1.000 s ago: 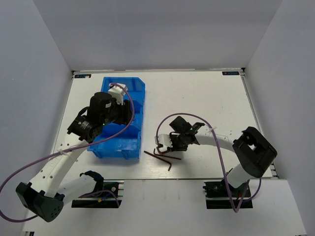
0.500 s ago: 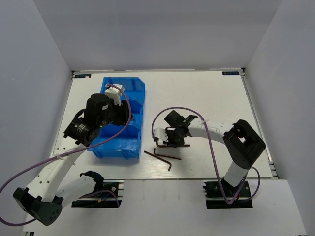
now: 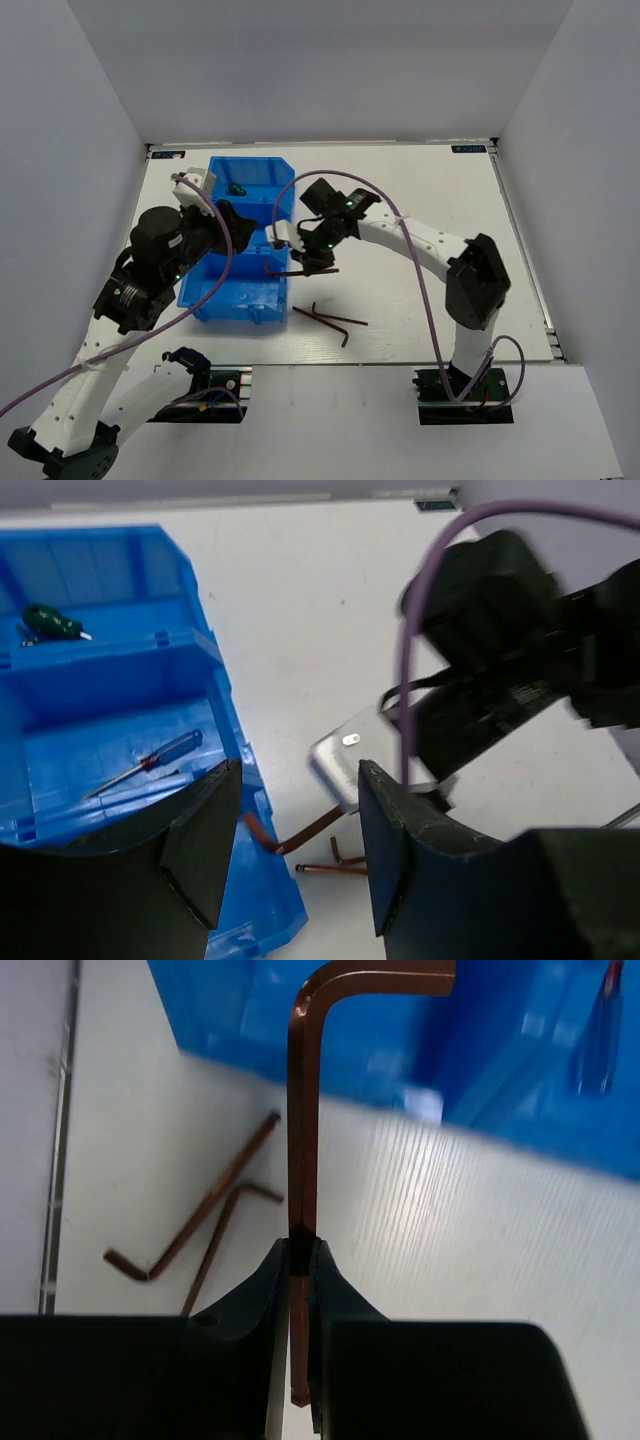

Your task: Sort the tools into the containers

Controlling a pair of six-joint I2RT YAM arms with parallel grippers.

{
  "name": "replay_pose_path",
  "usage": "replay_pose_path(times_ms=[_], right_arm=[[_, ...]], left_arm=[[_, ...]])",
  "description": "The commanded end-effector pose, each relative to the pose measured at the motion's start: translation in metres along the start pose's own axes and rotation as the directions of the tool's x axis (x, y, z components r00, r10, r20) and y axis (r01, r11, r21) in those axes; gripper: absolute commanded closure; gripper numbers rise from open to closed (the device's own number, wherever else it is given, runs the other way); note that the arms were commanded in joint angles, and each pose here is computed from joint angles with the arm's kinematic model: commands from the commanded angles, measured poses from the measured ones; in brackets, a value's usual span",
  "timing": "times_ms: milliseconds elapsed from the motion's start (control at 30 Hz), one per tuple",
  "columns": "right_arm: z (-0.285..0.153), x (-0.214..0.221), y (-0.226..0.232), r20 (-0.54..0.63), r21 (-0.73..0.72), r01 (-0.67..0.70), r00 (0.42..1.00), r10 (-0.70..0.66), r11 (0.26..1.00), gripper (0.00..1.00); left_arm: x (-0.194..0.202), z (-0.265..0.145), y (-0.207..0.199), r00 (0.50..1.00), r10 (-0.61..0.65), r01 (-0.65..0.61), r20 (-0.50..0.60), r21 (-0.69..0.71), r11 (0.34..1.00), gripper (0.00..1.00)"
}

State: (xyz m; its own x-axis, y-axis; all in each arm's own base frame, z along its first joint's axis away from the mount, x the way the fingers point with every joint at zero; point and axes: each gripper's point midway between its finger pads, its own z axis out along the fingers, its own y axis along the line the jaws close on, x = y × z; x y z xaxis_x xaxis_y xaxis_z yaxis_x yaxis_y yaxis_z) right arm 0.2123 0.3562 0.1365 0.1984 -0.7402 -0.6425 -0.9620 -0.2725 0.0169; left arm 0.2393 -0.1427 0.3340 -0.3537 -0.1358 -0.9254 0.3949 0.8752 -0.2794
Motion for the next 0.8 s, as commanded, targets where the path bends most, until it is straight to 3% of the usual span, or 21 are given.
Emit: replay_pose_path(times_ms=[0, 67, 133, 167, 200, 367, 400, 500, 567, 667, 700, 767], right_arm=[[0.02, -0.039, 0.015, 0.066, -0.118, -0.029, 0.997, 0.037, 0.993, 1.0], [0.027, -0.06, 0.003, 0.087, -0.1, -0.024, 0.996, 0.032, 0.995, 1.0], [0.055, -0.062, 0.005, 0.051, -0.138, -0.119, 0.991, 0.127, 0.983, 1.0], [0.052, -0.084, -0.009, 0.101, -0.096, -0.101, 0.989, 0.11, 0.99, 1.0], [0.058, -0.091, -0.007, 0.1, -0.101, -0.159, 0.981, 0.169, 0.982, 1.0], [0.09, -0.115, -0.028, 0.129, -0.068, -0.205, 0.969, 0.212, 0.976, 1.0], [0.092, -0.12, -0.028, 0.136, -0.062, -0.211, 0.966, 0.218, 0.976, 0.82], [0.093, -0.119, -0.025, 0.135, -0.061, -0.241, 0.959, 0.247, 0.969, 0.5], [0.082, -0.123, -0.023, 0.152, -0.059, -0.253, 0.954, 0.259, 0.966, 0.5], [0.06, -0.11, -0.03, 0.146, 0.003, -0.261, 0.955, 0.257, 0.965, 0.54], [0.051, -0.103, -0.037, 0.145, 0.022, -0.277, 0.952, 0.271, 0.961, 0.58], [0.029, -0.085, -0.039, 0.126, 0.062, -0.309, 0.946, 0.3, 0.949, 0.76]], left_arm=[[-0.03, -0.014, -0.006, 0.994, -0.033, 0.032, 0.101, 0.011, 0.999, 0.4], [-0.03, -0.014, -0.006, 0.994, -0.033, 0.032, 0.101, 0.011, 0.999, 0.4], [-0.028, -0.016, -0.006, 0.994, -0.044, 0.043, 0.103, 0.012, 0.999, 0.4], [-0.031, -0.016, -0.007, 0.993, -0.044, 0.042, 0.111, 0.015, 0.999, 0.4], [-0.031, -0.016, -0.007, 0.993, -0.044, 0.042, 0.111, 0.015, 0.999, 0.4], [-0.037, -0.024, -0.009, 0.99, -0.044, 0.042, 0.133, 0.023, 0.999, 0.4], [-0.036, -0.028, -0.009, 0.99, -0.044, 0.042, 0.134, 0.023, 0.999, 0.4], [-0.035, -0.028, -0.013, 0.991, -0.044, 0.038, 0.126, 0.049, 0.998, 0.4], [-0.034, -0.029, -0.021, 0.991, -0.034, 0.023, 0.127, 0.093, 0.995, 0.42], [-0.033, -0.027, -0.037, 0.991, -0.01, -0.016, 0.132, 0.191, 0.981, 0.56], [-0.031, -0.029, -0.041, 0.992, -0.008, -0.019, 0.125, 0.216, 0.976, 0.65], [-0.024, -0.021, -0.053, 0.997, 0.012, -0.032, 0.074, 0.282, 0.959, 0.75]])
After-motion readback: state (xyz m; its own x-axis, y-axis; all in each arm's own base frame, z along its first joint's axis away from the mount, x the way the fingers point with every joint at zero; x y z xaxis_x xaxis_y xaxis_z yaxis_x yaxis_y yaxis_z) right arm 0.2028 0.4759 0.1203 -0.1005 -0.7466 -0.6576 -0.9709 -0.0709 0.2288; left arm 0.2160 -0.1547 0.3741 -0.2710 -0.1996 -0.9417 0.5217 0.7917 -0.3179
